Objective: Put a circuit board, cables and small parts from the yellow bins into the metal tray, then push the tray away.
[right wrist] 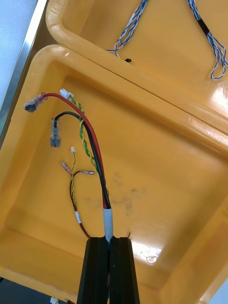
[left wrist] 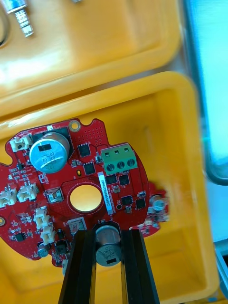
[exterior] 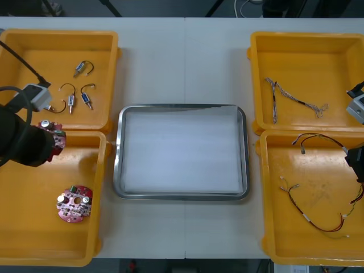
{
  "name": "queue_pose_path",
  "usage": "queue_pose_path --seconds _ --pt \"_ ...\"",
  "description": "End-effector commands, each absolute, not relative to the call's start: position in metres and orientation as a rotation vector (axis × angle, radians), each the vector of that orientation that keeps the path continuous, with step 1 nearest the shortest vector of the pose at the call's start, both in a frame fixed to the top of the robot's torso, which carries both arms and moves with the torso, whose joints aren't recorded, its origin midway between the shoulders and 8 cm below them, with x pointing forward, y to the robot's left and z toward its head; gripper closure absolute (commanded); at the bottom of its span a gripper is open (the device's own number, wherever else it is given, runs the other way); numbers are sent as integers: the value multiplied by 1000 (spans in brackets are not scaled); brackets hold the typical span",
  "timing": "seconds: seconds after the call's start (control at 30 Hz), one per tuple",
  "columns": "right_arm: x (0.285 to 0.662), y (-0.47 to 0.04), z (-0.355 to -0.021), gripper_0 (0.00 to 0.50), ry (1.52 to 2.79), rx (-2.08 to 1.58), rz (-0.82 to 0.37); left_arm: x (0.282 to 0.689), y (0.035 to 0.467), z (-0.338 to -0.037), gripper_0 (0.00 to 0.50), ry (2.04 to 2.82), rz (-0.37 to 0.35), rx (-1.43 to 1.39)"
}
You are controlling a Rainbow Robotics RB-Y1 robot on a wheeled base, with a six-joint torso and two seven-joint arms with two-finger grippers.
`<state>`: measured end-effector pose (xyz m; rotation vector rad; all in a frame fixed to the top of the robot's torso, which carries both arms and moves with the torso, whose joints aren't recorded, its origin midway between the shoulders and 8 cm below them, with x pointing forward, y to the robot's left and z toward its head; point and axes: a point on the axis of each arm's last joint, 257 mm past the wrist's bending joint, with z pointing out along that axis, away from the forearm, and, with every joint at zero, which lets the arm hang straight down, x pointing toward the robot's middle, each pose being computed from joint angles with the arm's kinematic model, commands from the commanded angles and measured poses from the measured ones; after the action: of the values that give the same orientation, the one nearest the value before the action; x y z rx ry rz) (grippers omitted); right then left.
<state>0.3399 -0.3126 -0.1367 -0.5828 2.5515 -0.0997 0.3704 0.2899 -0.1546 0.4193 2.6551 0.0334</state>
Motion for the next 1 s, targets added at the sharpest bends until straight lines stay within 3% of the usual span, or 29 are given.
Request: queue_pose_path --seconds 0.03,0.53,0.83,1.0 --pt "344 -315 -125 500 2499 -684 -202 372 251 -140 500 2649 23 362" --pt "344 -315 -127 500 2499 -701 -216 376 120 -157 500 2667 -190 439" --pt "344 -314 -128 500 2500 -705 -211 391 85 -199 500 2690 -196 442" --pt "343 -314 -128 500 2502 -704 -210 394 89 -222 500 2721 -143 433"
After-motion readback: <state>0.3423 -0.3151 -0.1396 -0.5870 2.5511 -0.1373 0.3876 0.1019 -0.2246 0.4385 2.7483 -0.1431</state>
